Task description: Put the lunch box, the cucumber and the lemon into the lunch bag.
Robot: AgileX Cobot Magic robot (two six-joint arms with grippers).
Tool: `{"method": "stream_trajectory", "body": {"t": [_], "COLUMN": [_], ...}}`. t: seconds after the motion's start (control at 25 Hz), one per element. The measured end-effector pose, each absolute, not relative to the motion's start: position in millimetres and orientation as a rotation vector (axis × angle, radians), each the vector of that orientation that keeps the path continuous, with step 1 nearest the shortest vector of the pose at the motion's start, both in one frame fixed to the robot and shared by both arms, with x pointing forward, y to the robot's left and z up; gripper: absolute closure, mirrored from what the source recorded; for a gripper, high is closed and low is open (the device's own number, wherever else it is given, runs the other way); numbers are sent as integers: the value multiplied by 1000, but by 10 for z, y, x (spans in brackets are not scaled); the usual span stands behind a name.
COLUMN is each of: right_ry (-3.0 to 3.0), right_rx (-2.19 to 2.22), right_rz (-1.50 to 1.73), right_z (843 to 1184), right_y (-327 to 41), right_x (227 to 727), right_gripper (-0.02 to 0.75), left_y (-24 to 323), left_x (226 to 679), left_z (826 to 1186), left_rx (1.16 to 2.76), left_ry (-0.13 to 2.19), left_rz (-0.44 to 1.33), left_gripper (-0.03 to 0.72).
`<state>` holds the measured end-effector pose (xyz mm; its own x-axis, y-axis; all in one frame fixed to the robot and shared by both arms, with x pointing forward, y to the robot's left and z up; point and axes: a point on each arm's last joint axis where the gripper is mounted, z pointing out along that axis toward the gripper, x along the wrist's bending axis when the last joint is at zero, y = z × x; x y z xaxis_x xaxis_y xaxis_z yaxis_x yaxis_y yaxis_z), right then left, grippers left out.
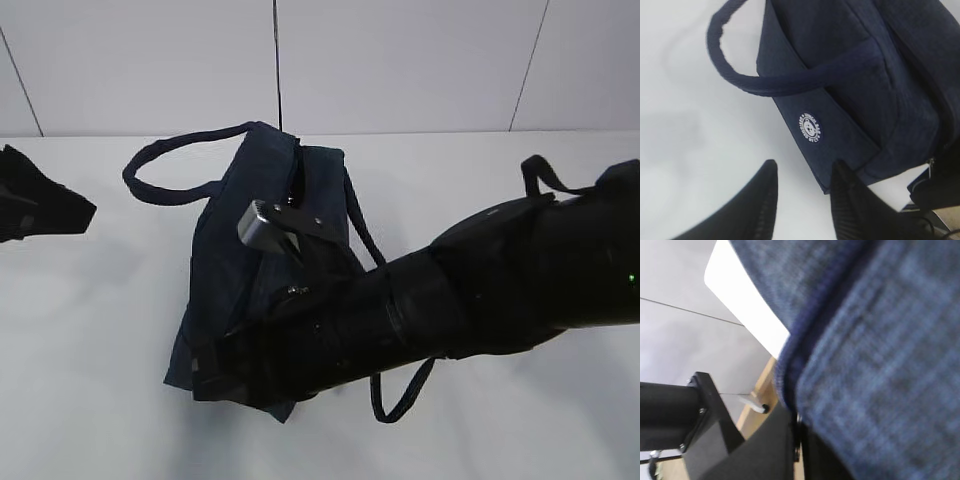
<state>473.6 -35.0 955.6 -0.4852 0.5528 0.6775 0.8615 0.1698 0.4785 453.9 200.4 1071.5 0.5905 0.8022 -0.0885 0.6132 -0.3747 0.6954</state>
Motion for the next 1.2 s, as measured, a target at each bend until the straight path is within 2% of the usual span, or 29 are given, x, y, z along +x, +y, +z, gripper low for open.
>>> {"method": "stream_trajectory", "body": {"t": [0.32,0.8,1.2], "right_ry": [-2039,-1989,-2043], "right_rx": [-1269,-1173,-1201], "right_rz": [-1239,-1231,-1240], "right_z": [9615,9662,9633], "right_y": [-459,-456,-565], "right_x": [4794,4743,4843], "right_gripper": [738,738,738], "left_y": [1956,1919,1925], "left_x": [4591,4617,4531], "left_z": [10570,10506,10280], "left_rx": [2155,2156,2149], "left_ry": [1162,1151,1166], "left_rz": [238,198,148], "left_gripper": [450,450,450]}}
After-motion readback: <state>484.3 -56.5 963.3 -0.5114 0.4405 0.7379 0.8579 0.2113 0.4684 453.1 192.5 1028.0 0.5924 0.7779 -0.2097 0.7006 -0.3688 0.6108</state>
